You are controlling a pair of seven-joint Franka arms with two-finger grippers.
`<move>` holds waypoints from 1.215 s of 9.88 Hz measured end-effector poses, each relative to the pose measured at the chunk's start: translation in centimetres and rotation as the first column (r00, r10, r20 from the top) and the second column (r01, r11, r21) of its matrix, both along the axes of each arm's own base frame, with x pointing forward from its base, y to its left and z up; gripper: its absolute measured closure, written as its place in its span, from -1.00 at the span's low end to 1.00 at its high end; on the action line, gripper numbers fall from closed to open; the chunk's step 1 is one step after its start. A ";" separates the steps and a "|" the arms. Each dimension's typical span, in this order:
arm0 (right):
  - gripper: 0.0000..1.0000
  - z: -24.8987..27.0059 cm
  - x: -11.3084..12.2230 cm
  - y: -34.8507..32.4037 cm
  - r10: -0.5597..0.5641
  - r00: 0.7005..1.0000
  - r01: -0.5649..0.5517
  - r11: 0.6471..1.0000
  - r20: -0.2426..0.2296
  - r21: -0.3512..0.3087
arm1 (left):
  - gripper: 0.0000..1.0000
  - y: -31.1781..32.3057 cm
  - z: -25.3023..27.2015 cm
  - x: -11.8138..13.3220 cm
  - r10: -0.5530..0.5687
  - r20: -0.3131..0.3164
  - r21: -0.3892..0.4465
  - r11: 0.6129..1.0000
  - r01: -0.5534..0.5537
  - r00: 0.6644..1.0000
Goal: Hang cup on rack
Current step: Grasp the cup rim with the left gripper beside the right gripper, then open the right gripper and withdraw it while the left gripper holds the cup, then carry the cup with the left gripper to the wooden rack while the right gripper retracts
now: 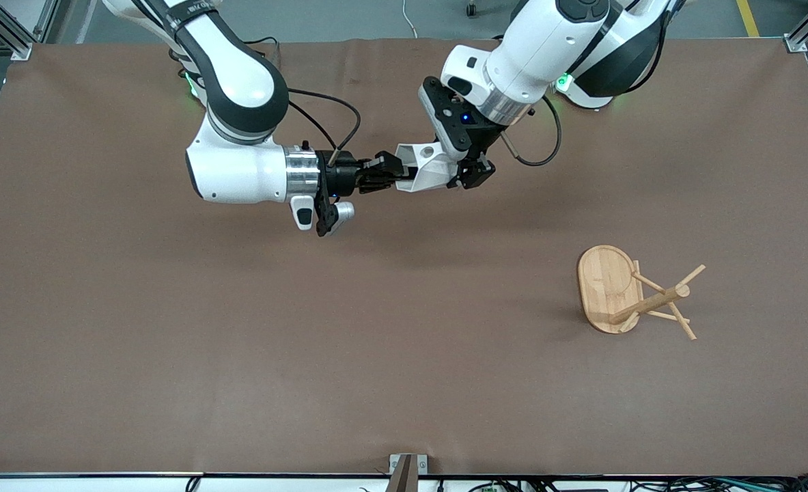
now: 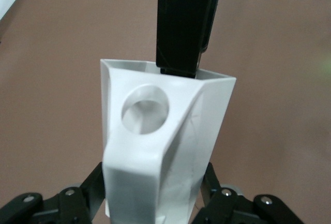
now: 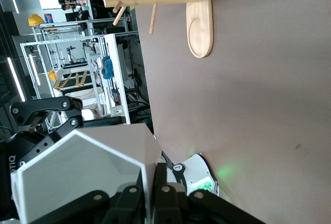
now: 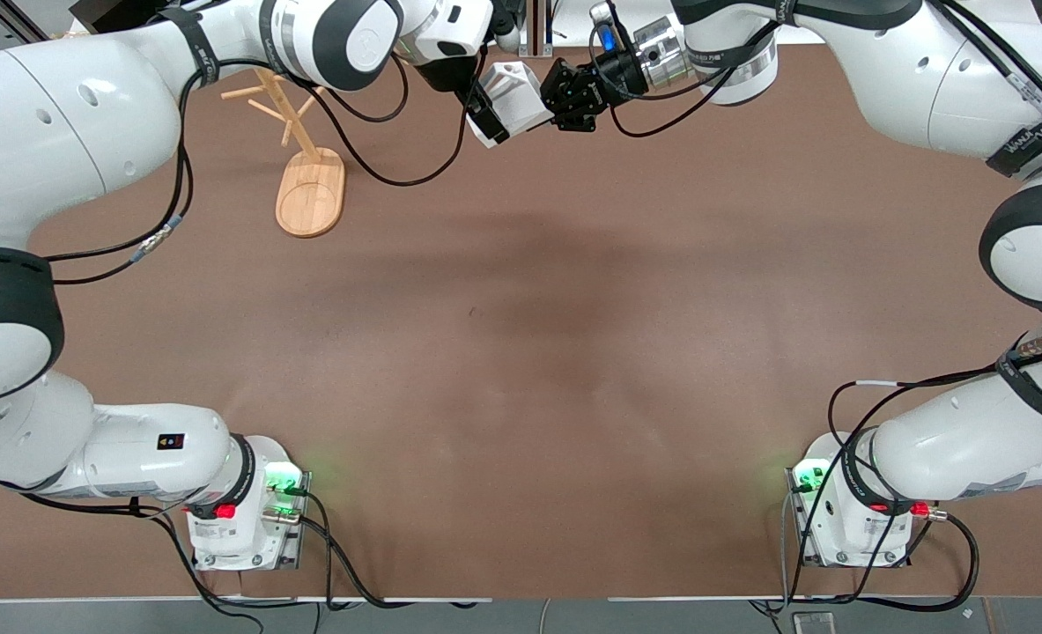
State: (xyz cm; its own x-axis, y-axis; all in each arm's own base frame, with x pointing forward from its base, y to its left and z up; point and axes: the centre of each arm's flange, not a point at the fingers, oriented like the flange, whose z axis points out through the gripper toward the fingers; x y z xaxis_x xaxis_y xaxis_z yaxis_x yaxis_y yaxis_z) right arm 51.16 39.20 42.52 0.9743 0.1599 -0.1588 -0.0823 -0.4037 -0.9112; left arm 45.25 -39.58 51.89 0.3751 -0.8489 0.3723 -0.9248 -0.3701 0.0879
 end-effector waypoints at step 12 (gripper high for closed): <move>-1.00 5.7 9.5 -33.6 -0.052 0.943 0.293 0.601 0.329 -0.744 | -0.49 12.5 0.2 7.6 0.190 -0.116 0.068 0.981 -0.183 0.975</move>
